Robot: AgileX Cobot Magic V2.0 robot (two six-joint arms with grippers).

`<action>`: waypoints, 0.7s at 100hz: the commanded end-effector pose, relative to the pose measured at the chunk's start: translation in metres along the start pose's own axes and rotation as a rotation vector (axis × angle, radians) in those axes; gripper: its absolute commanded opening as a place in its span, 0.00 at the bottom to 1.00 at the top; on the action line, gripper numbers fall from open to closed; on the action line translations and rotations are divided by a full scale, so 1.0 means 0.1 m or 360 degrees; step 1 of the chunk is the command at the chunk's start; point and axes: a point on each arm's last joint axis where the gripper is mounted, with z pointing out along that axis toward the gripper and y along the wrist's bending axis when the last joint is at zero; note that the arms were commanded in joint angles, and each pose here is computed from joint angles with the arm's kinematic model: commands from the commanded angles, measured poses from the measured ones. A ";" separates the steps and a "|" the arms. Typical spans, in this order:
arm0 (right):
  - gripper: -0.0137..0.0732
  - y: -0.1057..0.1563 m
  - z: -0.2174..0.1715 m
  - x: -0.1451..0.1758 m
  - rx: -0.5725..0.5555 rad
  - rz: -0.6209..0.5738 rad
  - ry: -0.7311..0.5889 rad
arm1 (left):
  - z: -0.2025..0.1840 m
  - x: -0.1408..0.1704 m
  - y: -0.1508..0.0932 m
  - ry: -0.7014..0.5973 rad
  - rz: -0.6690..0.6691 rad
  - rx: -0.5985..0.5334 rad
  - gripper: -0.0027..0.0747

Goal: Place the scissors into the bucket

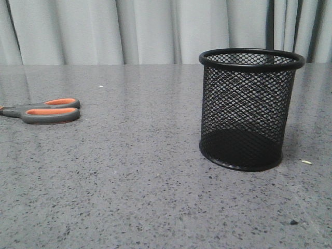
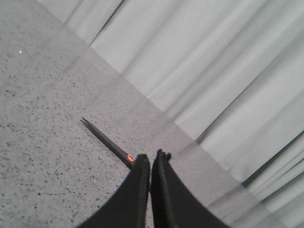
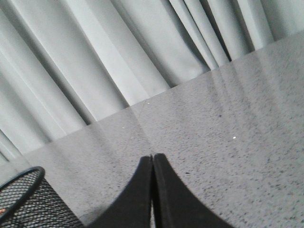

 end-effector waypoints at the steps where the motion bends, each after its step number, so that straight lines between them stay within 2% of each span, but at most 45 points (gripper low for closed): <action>1: 0.09 0.11 -0.05 -0.23 -0.0054 0.0056 -0.0155 | -0.04 -0.10 -0.08 -0.0106 -0.0084 0.0072 0.01; 14: 0.11 0.30 -0.06 -0.47 -0.0119 -0.0104 -0.0063 | -0.10 -0.31 -0.37 -0.0113 0.0053 0.0188 0.01; 26: 0.11 0.50 0.01 -0.73 -0.0137 -0.0226 0.0152 | -0.14 -0.55 -0.71 -0.0016 0.0374 0.0219 0.01; 38: 0.11 0.69 0.23 -1.00 -0.0110 -0.0344 0.0486 | -0.05 -0.79 -1.04 0.0279 0.0783 0.0140 0.01; 45: 0.11 0.77 0.41 -1.14 -0.0077 -0.0412 0.0674 | 0.08 -0.90 -1.18 0.0481 0.0935 0.0096 0.01; 58: 0.11 0.84 0.75 -1.37 0.0019 -0.0580 0.0884 | 0.34 -1.03 -1.36 0.0808 0.1014 0.0058 0.01; 70: 0.11 0.84 0.97 -1.40 0.0059 -0.0605 0.1042 | 0.52 -1.07 -1.42 0.0965 0.1081 0.0051 0.01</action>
